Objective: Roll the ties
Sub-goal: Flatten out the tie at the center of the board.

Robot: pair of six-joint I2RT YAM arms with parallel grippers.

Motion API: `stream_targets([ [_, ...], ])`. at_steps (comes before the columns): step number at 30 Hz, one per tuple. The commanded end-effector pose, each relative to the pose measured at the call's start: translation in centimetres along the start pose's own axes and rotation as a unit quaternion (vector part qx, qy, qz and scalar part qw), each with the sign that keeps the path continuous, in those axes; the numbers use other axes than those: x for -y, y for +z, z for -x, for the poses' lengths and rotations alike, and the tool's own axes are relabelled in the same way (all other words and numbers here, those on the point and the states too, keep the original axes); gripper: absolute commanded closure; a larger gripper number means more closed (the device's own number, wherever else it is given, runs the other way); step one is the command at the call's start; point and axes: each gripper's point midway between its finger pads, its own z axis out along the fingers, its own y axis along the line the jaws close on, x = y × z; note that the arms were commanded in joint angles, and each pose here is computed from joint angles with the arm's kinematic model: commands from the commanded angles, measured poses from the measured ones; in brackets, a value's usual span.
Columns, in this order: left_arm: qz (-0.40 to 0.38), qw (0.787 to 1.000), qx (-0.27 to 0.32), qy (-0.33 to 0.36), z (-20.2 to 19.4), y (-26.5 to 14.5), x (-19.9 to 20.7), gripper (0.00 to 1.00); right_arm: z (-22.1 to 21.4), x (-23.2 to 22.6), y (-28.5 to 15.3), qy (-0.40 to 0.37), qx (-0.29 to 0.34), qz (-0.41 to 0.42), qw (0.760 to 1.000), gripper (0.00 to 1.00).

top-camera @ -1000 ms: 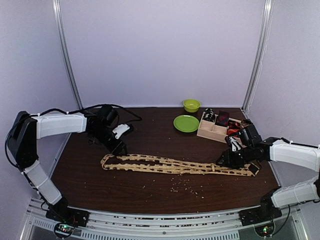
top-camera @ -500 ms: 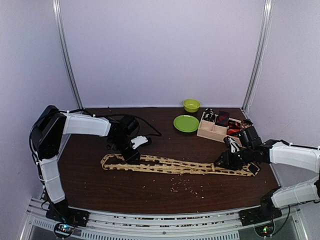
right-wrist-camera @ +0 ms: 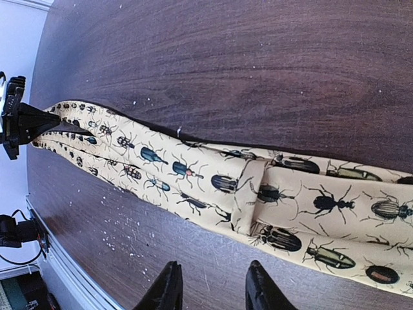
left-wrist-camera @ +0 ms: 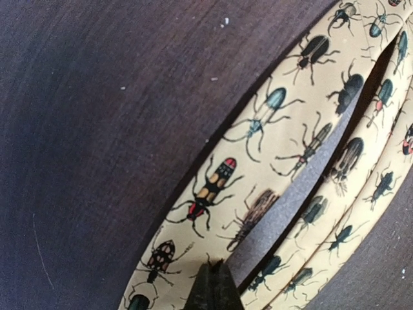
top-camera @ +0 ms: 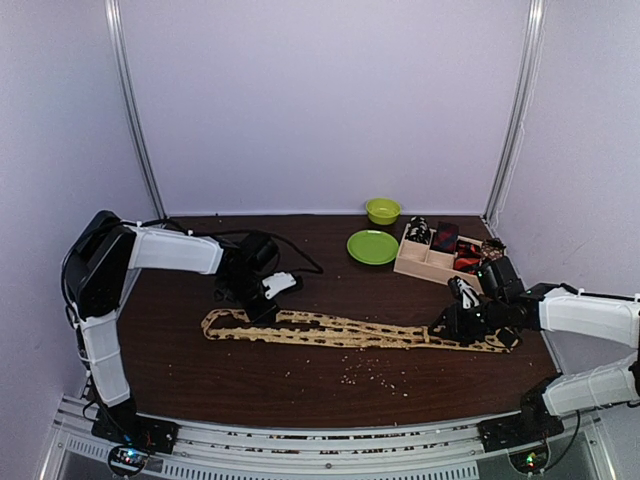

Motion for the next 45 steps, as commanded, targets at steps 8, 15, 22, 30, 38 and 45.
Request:
stream_targets([
  [8, 0.005, 0.998, 0.054, 0.04, 2.0, -5.3, 1.2, 0.92, -0.3, -0.3, 0.3, -0.003, -0.001, 0.014, 1.0, 0.68],
  [15, -0.015, 0.997, 0.042, 0.056, 2.8, -2.4, 1.4, 0.51, -0.3, -0.5, 0.2, -0.002, -0.001, 0.018, 1.0, 0.67],
  [22, -0.025, 0.997, 0.003, 0.067, 1.8, 1.1, 1.6, 0.59, -0.6, -0.1, -0.1, -0.004, 0.0, 0.008, 1.0, 0.67],
  [30, -0.022, 0.997, -0.019, 0.071, 0.6, 1.5, 1.6, 1.0, -0.7, 0.0, 0.0, -0.002, -0.003, 0.008, 1.0, 0.67],
  [38, -0.012, 0.997, 0.025, 0.076, 2.8, -3.6, 2.2, 1.0, -0.8, 0.1, 0.1, -0.003, -0.005, 0.007, 1.0, 0.68],
  [45, -0.029, 0.996, 0.016, 0.083, 1.7, -5.2, 3.9, 1.0, -0.9, 0.2, 0.2, -0.004, -0.007, 0.006, 1.0, 0.68],
])
